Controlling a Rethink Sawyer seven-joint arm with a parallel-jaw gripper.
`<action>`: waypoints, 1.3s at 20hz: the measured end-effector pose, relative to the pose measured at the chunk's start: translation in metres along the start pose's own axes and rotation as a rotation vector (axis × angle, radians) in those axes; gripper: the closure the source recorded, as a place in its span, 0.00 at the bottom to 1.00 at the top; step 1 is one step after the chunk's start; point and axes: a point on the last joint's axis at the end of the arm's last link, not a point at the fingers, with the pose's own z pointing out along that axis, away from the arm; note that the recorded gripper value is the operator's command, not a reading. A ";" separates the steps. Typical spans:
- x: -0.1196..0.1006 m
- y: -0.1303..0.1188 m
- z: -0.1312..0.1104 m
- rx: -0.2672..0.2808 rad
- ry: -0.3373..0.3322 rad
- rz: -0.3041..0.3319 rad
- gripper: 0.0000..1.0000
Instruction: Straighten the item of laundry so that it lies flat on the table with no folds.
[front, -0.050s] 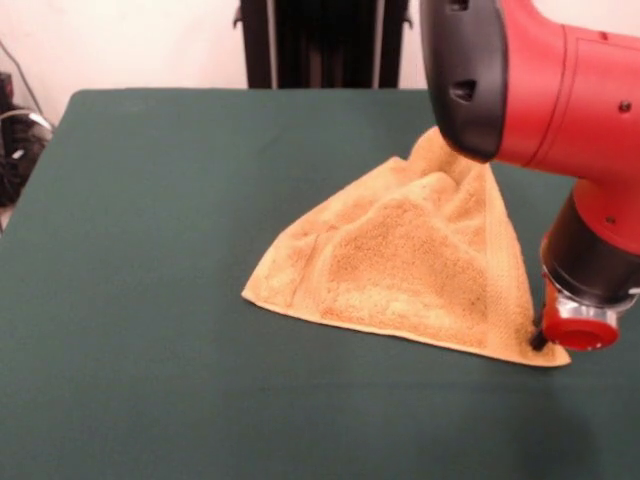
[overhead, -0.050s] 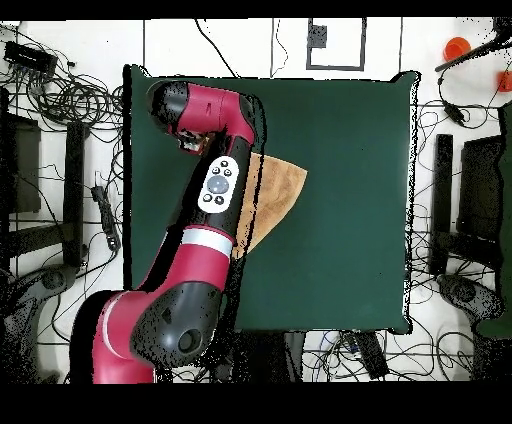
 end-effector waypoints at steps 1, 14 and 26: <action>0.001 0.000 0.000 0.000 0.000 -0.001 1.00; 0.016 0.003 -0.006 -0.008 0.024 0.005 1.00; 0.008 0.008 -0.007 -0.009 0.029 0.016 1.00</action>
